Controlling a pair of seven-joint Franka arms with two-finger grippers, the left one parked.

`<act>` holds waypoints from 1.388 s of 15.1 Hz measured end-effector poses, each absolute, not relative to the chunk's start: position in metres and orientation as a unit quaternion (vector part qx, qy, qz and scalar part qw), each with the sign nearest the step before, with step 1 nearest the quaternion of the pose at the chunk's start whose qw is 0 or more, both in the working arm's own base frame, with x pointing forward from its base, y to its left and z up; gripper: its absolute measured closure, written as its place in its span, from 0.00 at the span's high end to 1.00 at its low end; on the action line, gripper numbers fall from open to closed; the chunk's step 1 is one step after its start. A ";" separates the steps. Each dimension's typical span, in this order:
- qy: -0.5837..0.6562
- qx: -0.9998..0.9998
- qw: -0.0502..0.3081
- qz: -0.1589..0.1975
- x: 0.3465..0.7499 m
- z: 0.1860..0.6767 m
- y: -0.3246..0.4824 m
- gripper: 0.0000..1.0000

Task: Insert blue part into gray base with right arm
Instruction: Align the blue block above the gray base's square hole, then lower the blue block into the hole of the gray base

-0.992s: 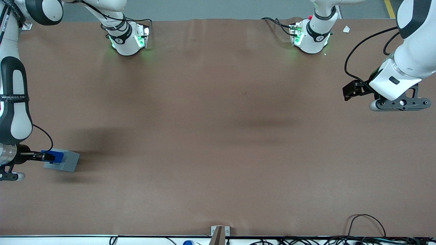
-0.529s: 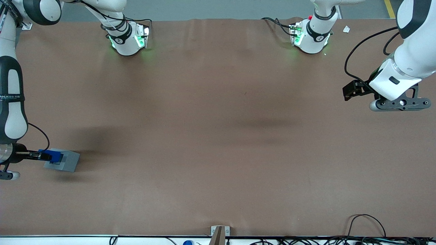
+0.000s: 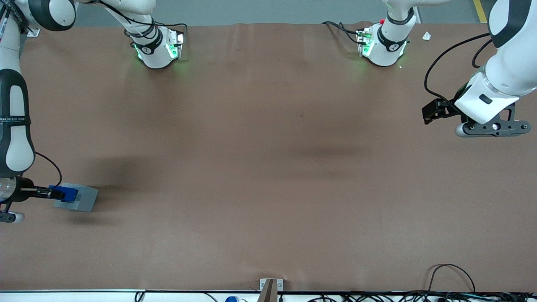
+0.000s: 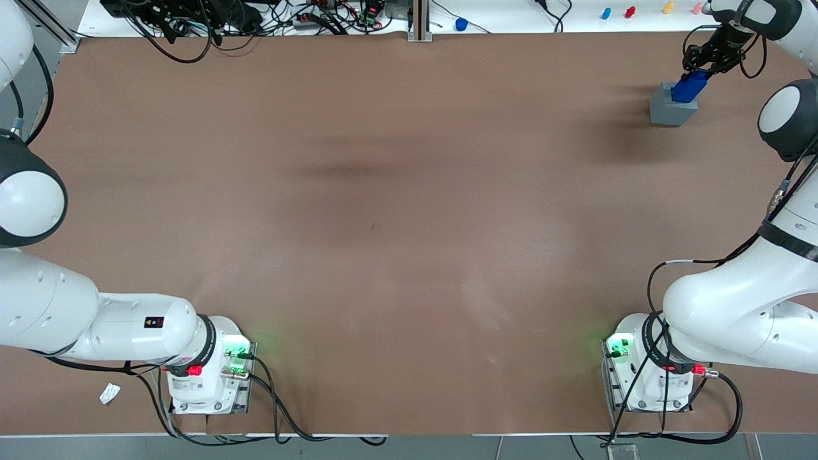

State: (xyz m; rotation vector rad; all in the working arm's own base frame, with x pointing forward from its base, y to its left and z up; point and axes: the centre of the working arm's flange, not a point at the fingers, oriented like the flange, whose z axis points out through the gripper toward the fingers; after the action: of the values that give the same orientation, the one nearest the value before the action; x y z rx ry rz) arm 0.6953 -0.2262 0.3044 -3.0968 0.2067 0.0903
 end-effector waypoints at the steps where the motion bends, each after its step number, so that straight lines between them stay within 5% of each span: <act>1: 0.068 -0.997 0.018 0.029 0.695 0.304 -0.226 0.51; 21: 0.071 -0.997 0.015 0.013 0.695 0.289 -0.221 0.51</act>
State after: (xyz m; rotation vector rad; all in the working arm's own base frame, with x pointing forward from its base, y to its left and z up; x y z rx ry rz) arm 0.6952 -0.2211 0.2892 -3.1025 0.2214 0.0409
